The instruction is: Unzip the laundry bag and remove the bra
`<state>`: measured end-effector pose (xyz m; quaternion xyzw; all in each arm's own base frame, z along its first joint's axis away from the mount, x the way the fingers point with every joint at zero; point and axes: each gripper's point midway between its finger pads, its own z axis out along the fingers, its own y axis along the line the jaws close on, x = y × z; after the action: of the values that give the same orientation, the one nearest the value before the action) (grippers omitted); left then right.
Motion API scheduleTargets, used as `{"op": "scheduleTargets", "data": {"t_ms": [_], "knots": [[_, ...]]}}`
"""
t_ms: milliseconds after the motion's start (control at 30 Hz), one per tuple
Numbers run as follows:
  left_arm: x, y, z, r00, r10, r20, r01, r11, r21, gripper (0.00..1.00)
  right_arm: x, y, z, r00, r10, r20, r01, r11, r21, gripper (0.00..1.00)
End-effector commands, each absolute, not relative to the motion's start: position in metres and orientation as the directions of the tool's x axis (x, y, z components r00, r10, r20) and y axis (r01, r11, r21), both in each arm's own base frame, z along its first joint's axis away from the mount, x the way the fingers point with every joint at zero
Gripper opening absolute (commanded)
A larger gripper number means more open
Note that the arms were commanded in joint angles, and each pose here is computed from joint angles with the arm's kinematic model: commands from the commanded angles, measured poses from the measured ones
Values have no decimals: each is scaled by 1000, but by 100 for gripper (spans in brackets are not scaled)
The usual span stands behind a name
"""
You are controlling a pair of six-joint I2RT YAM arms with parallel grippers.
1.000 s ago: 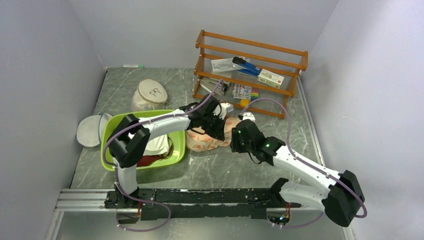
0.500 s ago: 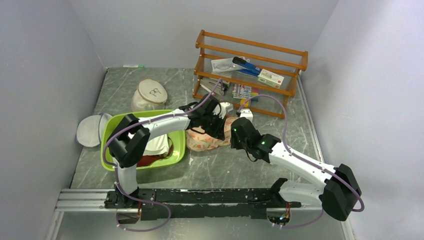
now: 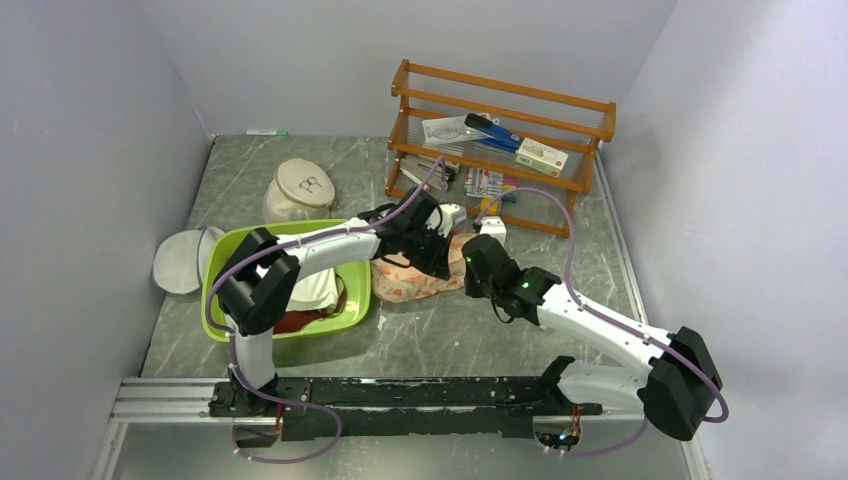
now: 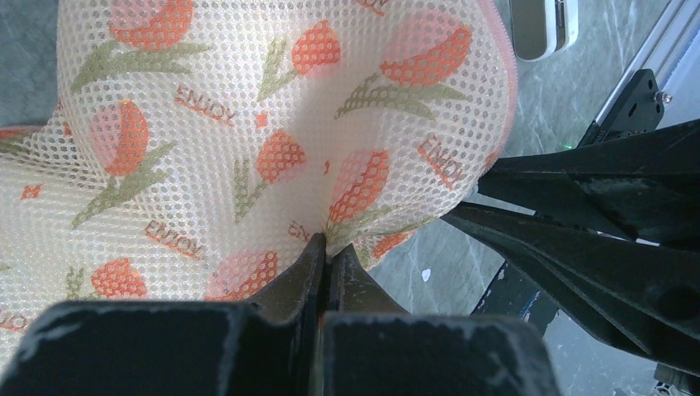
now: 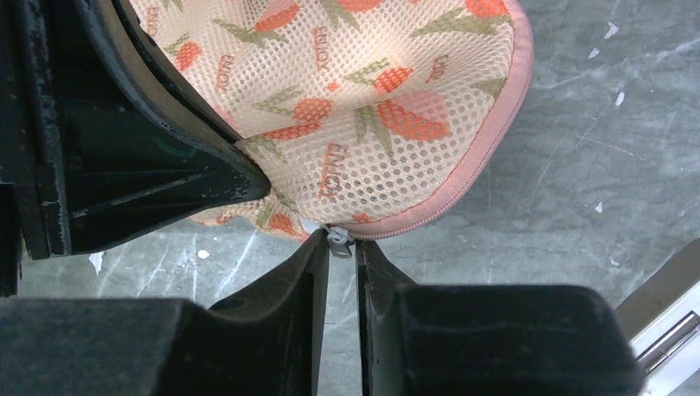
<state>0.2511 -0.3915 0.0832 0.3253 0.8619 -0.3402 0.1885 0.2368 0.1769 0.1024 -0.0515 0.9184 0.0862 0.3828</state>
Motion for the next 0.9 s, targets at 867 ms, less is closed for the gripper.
{"op": "scheduleTargets", "data": {"t_ms": [867], "knots": [[253,-389,93,-713,429,-555,693,553,-463,7,244,159,110,-666,1,-746,-80,994,73,0]]}}
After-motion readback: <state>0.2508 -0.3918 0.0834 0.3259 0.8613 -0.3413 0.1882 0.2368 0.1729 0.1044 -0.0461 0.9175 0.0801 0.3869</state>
